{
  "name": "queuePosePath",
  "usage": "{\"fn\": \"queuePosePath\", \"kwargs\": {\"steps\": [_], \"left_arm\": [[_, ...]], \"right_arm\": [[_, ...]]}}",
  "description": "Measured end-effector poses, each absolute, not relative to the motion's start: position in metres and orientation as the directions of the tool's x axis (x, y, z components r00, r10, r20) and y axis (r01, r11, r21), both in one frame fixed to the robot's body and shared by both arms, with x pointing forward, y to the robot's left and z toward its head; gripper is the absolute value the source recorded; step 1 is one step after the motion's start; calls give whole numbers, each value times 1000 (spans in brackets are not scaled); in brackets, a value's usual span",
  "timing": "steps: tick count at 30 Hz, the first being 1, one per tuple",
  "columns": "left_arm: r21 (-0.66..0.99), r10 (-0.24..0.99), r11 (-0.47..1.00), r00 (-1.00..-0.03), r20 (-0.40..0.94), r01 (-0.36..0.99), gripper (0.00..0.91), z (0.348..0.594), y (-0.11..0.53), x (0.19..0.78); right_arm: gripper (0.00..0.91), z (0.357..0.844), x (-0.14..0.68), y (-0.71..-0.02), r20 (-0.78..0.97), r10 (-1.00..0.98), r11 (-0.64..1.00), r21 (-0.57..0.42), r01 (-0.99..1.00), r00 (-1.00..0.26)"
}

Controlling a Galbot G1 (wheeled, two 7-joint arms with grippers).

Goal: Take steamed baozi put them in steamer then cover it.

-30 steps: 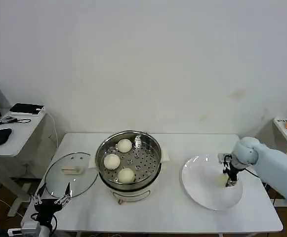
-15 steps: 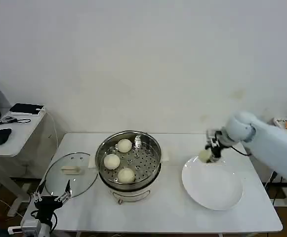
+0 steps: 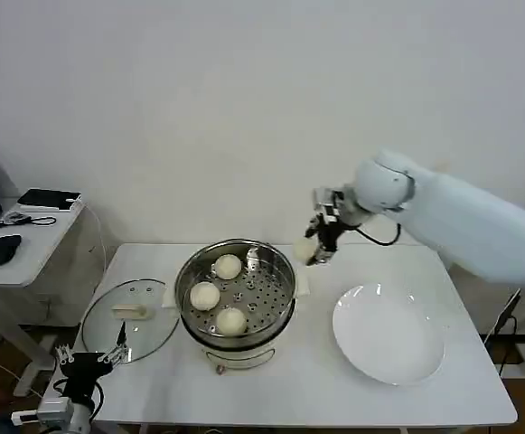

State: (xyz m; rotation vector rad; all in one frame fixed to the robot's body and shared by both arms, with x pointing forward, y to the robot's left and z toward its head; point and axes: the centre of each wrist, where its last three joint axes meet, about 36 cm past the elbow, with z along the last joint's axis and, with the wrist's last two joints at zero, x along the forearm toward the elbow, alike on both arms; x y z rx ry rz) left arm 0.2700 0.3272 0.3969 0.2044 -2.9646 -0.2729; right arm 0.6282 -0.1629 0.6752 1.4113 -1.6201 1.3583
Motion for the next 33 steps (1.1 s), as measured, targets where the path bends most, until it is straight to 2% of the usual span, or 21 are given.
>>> {"fn": "queuePosePath", "kwargs": {"steps": [12, 19, 33], "left_arm": [[181, -154, 975, -981, 117, -131, 907, 405, 323, 270], [183, -153, 974, -982, 112, -131, 907, 408, 322, 268], [180, -152, 975, -982, 114, -130, 907, 405, 322, 271]], "right_arm": [[645, 656, 630, -90, 925, -344, -165, -229, -959, -162], [645, 629, 633, -77, 948, -289, -187, -194, -963, -135], [645, 601, 641, -61, 960, -240, -192, -189, -963, -141]]}}
